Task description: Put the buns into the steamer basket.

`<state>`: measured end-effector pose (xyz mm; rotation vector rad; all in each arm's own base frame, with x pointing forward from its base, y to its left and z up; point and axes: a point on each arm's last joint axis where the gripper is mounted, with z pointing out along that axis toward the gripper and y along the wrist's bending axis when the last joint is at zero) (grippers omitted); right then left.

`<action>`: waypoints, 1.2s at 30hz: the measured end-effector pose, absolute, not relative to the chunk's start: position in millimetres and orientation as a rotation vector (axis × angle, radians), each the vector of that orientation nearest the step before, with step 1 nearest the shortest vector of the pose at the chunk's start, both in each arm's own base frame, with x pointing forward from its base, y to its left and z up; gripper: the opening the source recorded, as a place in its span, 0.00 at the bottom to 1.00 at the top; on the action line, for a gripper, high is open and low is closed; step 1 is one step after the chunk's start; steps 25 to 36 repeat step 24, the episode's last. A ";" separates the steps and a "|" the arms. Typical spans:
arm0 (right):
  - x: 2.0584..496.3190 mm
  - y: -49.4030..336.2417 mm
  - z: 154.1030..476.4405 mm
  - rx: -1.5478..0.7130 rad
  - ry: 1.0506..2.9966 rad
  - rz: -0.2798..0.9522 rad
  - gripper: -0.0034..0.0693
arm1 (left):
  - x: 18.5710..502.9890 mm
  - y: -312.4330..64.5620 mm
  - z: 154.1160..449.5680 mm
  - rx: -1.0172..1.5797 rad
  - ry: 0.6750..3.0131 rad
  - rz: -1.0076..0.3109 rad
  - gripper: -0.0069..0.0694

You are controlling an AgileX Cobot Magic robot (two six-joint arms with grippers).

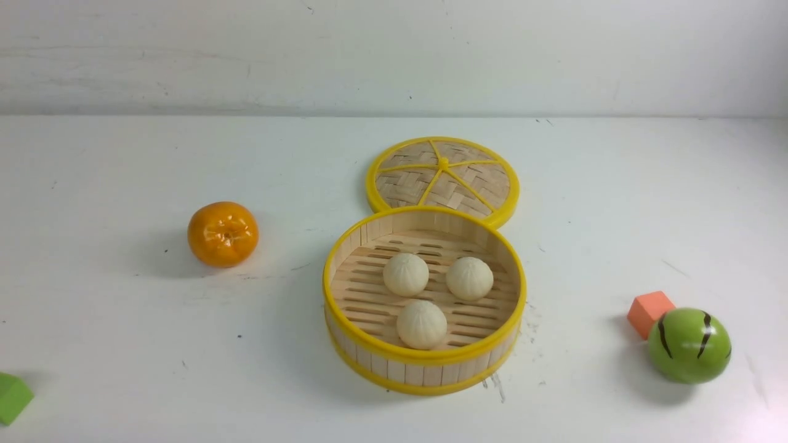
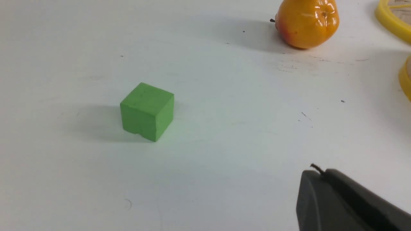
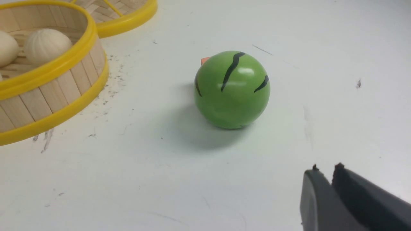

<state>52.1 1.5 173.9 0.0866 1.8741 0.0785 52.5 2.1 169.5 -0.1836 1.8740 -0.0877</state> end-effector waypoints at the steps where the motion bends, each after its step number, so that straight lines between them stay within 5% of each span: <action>1: 52.1 1.5 173.9 0.087 1.874 0.079 0.15 | 52.5 2.1 169.5 -0.184 1.874 -0.088 0.07; 36: 52.1 1.5 173.9 0.087 1.874 0.079 0.19 | 52.5 2.1 169.5 -0.184 1.874 -0.088 0.08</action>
